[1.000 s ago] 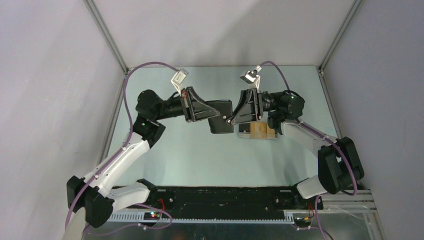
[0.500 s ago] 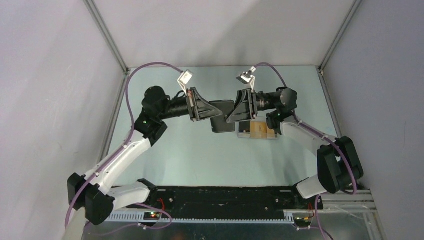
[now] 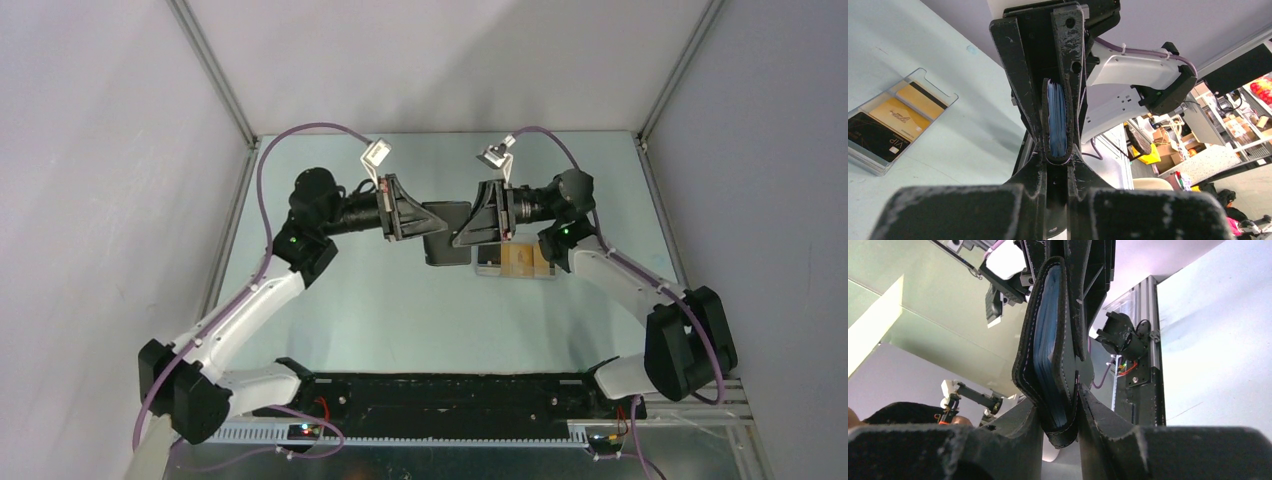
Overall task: Put the credit cards into the card holder
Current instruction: Close the card holder at the center of the board.
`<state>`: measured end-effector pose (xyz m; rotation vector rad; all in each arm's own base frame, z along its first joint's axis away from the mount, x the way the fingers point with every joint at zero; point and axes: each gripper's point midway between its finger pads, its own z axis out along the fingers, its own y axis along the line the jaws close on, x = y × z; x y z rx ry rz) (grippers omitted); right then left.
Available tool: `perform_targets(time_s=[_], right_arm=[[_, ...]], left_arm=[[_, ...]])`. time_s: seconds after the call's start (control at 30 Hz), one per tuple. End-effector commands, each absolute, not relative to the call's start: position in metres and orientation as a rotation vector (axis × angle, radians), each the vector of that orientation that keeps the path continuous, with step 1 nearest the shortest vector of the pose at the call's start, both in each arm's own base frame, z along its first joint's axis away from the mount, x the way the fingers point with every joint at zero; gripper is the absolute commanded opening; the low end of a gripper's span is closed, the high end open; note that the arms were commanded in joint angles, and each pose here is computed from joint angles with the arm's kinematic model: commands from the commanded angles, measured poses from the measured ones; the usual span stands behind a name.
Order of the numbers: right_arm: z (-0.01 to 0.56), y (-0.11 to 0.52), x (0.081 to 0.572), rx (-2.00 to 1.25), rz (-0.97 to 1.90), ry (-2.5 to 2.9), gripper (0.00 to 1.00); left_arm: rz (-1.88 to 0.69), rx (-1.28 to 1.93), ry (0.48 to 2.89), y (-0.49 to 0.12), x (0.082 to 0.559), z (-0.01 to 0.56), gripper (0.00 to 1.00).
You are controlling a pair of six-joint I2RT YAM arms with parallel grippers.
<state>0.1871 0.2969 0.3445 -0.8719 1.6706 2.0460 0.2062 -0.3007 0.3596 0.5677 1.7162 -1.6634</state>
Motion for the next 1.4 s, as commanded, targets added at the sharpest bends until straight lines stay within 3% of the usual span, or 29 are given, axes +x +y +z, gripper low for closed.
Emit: perform_targets(time_s=[0.0, 0.23, 0.6, 0.93, 1.23, 1.37], right_arm=[[0.376, 0.301, 0.178, -0.907, 1.956, 1.536, 0.24], [0.382, 0.299, 0.173, -0.913, 1.941, 1.513, 0.56], [0.386, 0.297, 0.168, -0.929, 1.960, 1.506, 0.56], [0.390, 0.300, 0.190, -0.709, 1.997, 1.596, 0.57], [0.379, 0.292, 0.209, -0.583, 1.907, 1.681, 0.90], [0.372, 0.277, 0.220, -0.532, 1.855, 1.727, 0.99]], left_arm=[[-1.619, 0.530, 1.791, -0.309, 0.220, 0.341, 0.00], [-1.544, 0.439, 1.875, -0.308, 0.235, 0.321, 0.00], [-1.406, 0.371, 2.001, -0.301, 0.248, 0.295, 0.00], [-1.165, 0.280, 2.074, -0.274, 0.259, 0.265, 0.00], [-1.194, 0.299, 2.077, -0.271, 0.255, 0.264, 0.00], [-1.276, 0.284, 2.001, -0.270, 0.258, 0.281, 0.00]])
